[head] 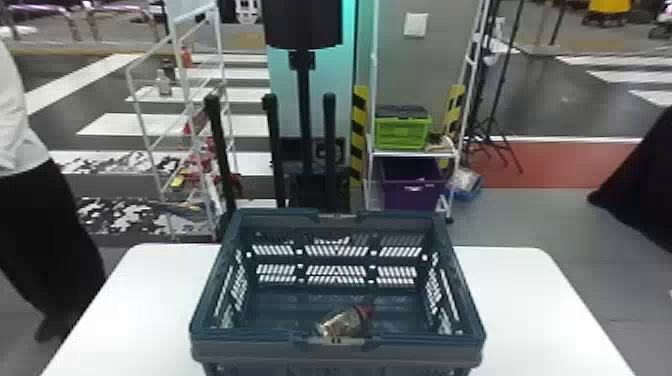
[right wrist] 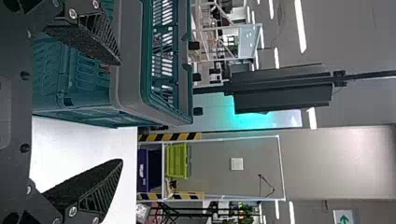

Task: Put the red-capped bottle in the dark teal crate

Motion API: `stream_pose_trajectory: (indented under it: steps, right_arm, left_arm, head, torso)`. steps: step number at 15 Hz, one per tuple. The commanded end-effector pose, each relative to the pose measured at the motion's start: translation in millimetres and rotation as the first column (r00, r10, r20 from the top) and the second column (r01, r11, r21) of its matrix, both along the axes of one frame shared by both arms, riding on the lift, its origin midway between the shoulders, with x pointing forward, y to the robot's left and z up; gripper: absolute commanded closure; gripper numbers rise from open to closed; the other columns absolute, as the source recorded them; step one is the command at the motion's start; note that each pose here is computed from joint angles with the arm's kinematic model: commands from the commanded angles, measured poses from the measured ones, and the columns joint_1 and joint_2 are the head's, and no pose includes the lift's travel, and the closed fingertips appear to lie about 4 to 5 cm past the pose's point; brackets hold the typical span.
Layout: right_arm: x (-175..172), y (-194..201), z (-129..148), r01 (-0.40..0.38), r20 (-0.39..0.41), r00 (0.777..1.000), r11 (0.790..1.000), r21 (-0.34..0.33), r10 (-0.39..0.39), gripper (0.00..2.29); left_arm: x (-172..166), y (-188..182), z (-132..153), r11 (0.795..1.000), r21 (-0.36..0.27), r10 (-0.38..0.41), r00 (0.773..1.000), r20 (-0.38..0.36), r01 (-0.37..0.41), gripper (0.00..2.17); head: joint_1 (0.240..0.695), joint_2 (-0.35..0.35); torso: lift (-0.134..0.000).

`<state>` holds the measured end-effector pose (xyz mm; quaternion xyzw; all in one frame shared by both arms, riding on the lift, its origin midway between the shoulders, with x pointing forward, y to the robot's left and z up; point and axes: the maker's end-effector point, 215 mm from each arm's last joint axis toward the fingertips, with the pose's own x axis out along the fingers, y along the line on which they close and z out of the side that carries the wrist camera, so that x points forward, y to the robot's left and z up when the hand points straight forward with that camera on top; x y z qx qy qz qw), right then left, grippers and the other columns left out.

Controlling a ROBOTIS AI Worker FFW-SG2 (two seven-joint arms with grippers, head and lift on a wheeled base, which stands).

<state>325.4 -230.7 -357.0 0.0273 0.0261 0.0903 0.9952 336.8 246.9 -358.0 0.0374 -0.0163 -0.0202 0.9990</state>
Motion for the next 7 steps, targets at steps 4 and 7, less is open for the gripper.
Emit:
stream_pose_trajectory:
  steps: [4, 7]
  right_arm:
    - [0.7, 4.3, -0.7, -0.002, 0.002, 1.000, 1.000, 0.002, 0.002, 0.15]
    - [0.6, 4.7, -0.7, -0.003, 0.002, 1.000, 1.000, 0.001, 0.003, 0.15]
  left_arm:
    - [-4.5, -0.6, 1.5, 1.000, -0.001, 0.000, 1.000, 0.016, 0.000, 0.18]
    - [-3.9, -3.7, 2.0, 1.000, -0.006, -0.002, 1.000, 0.018, 0.002, 0.18]
  head:
    - [0.499, 0.000]
    - [0.499, 0.000]
  torso:
    - [0.000]
    - [0.000]
